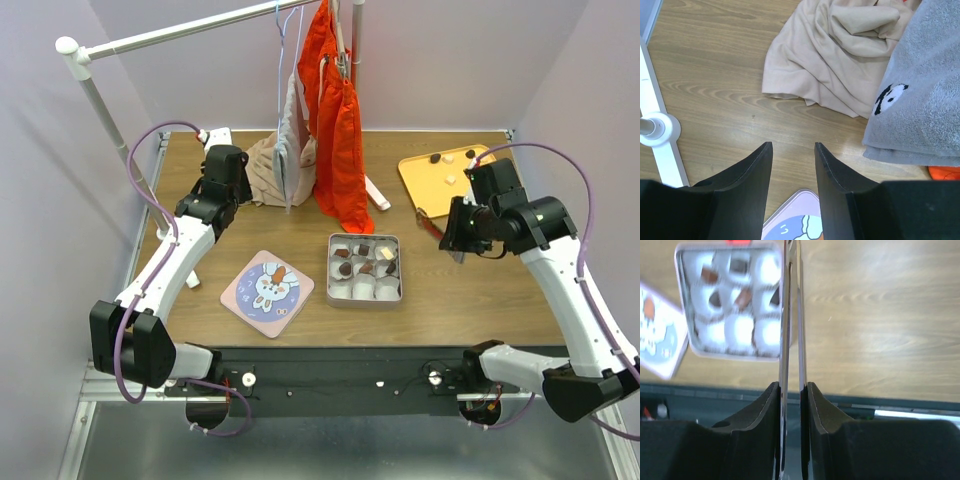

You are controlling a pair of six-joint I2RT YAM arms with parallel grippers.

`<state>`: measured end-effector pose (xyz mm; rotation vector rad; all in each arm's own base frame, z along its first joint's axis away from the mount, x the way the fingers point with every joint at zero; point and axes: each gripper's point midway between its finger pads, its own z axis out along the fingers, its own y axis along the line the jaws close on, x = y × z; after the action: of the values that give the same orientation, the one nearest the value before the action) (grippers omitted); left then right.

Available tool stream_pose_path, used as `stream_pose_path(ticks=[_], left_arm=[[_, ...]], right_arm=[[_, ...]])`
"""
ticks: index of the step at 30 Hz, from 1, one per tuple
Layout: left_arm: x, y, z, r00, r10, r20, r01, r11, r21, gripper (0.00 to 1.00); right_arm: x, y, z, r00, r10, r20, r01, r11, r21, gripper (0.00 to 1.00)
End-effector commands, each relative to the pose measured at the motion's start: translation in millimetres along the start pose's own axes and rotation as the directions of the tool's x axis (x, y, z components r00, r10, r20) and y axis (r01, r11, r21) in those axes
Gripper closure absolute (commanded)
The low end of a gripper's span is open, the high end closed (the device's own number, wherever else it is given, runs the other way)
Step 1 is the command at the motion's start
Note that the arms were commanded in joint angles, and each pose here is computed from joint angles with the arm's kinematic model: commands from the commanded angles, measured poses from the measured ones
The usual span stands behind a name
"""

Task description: Pack the chocolate

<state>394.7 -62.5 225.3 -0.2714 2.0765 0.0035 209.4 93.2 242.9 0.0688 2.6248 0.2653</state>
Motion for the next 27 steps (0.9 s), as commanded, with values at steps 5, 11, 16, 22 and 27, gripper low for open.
stream_pose_path(ticks=[5, 11, 16, 22, 27], left_arm=[[-15, 10, -2, 0.999, 0.022, 0.044, -0.021, 0.999, -0.033, 0.51], [-9, -4, -1, 1.0, 0.01, 0.022, -0.011, 0.998, 0.057, 0.51], [0, -7, 1, 1.0, 0.012, 0.001, -0.012, 0.997, 0.073, 0.51], [4, -12, 2, 1.0, 0.009, -0.011, -0.008, 0.994, 0.105, 0.51], [8, -15, 9, 0.999, 0.022, -0.029, -0.019, 0.994, 0.112, 0.51]], right_arm=[[-95, -32, 13, 0.947, 0.088, 0.31, -0.162, 0.961, 0.223, 0.63], [-149, -81, 44, 0.914, 0.148, 0.377, -0.27, 0.917, 0.293, 0.62], [-160, -131, 66, 0.897, 0.211, 0.389, -0.359, 0.861, 0.361, 0.58], [-155, -176, 81, 0.879, 0.291, 0.377, -0.43, 0.826, 0.365, 0.55], [-151, -180, 96, 0.889, 0.305, 0.341, -0.426, 0.823, 0.375, 0.51]])
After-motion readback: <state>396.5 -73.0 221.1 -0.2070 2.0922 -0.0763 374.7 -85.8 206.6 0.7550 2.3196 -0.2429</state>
